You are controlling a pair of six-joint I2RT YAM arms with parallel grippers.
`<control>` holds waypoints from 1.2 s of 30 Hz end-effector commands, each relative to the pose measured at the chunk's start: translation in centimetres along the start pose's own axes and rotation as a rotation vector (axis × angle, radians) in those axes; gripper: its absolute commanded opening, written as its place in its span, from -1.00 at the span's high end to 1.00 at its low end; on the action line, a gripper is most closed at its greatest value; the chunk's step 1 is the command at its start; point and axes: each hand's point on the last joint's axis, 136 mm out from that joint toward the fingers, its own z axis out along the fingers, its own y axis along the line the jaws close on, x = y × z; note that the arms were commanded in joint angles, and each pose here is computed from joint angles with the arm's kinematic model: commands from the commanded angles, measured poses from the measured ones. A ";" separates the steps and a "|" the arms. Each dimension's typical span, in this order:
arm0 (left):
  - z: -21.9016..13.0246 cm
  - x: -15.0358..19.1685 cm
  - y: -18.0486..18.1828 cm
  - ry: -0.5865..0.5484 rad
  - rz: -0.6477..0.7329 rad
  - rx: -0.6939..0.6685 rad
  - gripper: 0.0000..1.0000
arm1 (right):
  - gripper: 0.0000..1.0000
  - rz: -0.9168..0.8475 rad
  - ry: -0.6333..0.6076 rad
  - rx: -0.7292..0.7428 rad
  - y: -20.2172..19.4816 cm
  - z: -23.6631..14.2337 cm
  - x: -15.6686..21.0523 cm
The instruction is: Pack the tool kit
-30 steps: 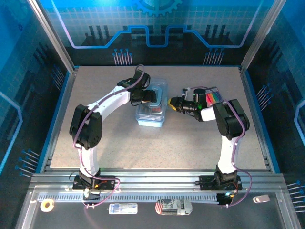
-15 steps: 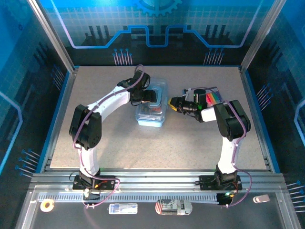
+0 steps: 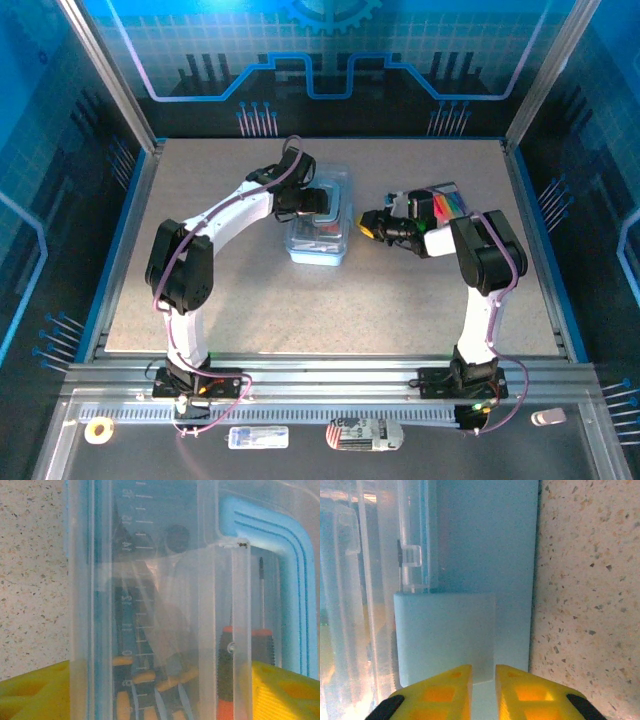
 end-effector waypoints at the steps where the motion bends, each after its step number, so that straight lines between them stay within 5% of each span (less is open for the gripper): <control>1: 6.1 10.5 0.7 0.362 -0.079 0.004 0.22 | 0.61 -0.032 0.000 -0.005 0.7 0.1 -0.7; 18: 6.6 11.2 0.2 0.377 -0.083 0.040 0.24 | 0.63 -0.026 0.075 -0.036 0.4 3.7 1.9; 25: 5.6 9.6 0.2 0.326 -0.111 0.007 0.20 | 0.55 -0.085 -0.007 0.089 0.9 -0.5 -0.4; 30: 3.7 6.9 -0.4 0.249 -0.157 0.000 -0.01 | 0.41 -0.162 -0.098 0.285 1.0 -5.4 -2.5; 36: 0.4 3.3 -1.8 0.176 -0.118 0.016 -0.50 | 0.40 -0.230 -0.133 0.395 1.8 -8.7 -3.2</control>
